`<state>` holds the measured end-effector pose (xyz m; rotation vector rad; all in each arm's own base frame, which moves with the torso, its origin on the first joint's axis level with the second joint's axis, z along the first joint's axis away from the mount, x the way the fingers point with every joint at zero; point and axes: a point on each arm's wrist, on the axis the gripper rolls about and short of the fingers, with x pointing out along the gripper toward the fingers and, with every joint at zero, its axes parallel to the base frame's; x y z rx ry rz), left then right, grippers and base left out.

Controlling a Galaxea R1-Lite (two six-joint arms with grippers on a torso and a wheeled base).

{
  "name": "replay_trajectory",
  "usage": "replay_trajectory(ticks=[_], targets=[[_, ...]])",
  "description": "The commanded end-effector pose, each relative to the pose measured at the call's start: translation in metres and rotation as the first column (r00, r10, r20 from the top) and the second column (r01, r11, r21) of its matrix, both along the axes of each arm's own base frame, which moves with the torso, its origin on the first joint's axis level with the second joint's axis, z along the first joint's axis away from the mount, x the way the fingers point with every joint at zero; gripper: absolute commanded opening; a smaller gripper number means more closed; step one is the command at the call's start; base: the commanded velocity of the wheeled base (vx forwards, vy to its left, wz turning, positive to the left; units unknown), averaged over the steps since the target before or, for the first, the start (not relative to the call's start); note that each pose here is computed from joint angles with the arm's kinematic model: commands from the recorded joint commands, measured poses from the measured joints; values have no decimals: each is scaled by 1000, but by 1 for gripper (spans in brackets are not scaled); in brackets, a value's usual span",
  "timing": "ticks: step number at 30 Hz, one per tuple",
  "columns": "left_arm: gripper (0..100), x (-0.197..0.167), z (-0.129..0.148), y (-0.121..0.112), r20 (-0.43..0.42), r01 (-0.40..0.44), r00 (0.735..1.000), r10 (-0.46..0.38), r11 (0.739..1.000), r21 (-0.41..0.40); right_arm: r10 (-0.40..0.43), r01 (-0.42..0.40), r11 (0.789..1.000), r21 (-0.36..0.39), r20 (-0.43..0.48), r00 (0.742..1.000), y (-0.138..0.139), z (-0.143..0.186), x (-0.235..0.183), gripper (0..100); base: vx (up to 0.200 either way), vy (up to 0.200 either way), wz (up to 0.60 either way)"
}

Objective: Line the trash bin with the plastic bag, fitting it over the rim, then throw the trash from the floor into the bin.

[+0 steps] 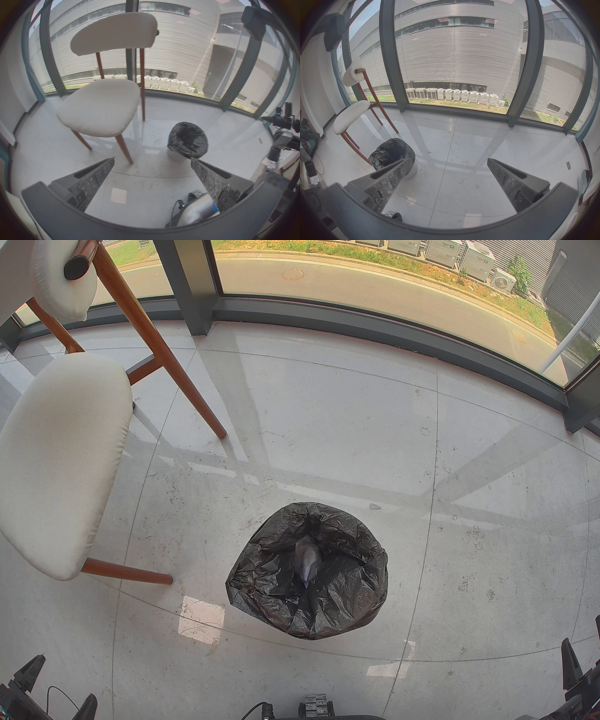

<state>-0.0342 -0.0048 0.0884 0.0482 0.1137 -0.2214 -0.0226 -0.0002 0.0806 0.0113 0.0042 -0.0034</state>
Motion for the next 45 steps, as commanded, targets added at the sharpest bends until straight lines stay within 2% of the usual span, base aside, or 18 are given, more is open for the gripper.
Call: replay_trajectory(ticks=[1,3,7,9,11,12,14,15,16,20,23,24,25,27,31,39,45], targets=[[100,1,-2,6,-10,-313,949,315,938,-147,-1,1,1000,13,0,1000,0,-5,0,100,0,0,0],[100,2,-2,9,-13,-416,907,421,890,-189,-1,1,1000,15,0,1000,0,-5,0,100,0,0,0],[100,2,-3,9,-10,-425,902,431,886,-184,-1,1,1000,12,-2,1000,0,-5,0,100,0,0,0],[100,2,-3,9,-9,-399,915,403,902,-166,-1,1,1000,12,-2,1000,0,-5,0,100,0,0,0],[100,2,-3,7,-1,-344,938,347,930,-128,0,0,1000,12,-3,1000,0,-5,0,100,0,0,0],[100,2,-3,6,6,-279,960,281,955,-98,0,0,1000,12,-2,1000,0,-5,0,100,0,0,0],[100,3,-3,4,13,-202,979,204,977,-66,0,0,1000,12,-2,1000,0,-5,0,100,0,0,0],[100,3,-3,4,13,-202,979,204,977,-66,0,0,1000,12,-2,1000,0,-5,0,100,0,0,0],[100,3,-5,3,23,-131,991,131,991,-18,0,0,1000,12,-2,1000,0,-5,0,100,0,0,0],[100,5,-5,1,57,-59,997,60,998,-9,-1,1,1000,12,-3,1000,0,-5,0,100,0,0,0],[100,7,-6,2,69,-107,992,107,994,-13,-1,1,1000,12,-2,1000,0,-5,0,100,0,0,0],[100,9,-13,4,65,-185,981,185,983,-4,-1,1,1000,12,-2,1000,0,-5,0,100,0,0,0],[100,11,-14,5,87,-243,966,244,970,-30,-3,3,1000,12,-2,1000,0,-5,0,100,0,0,0],[100,12,-12,5,111,-245,962,249,968,-52,-1,1,1000,10,-2,1000,0,-5,0,100,0,0,0],[100,12,-13,4,91,-180,979,183,983,-48,-1,1,1000,10,0,1000,0,-5,0,100,0,0,0],[100,12,-13,4,101,-190,976,194,981,-47,-3,3,1000,10,-3,1000,0,-5,0,100,0,0,0],[100,12,-13,4,101,-191,976,195,980,-48,6,-6,1000,3,-2,1000,0,-5,0,100,0,200,0]])
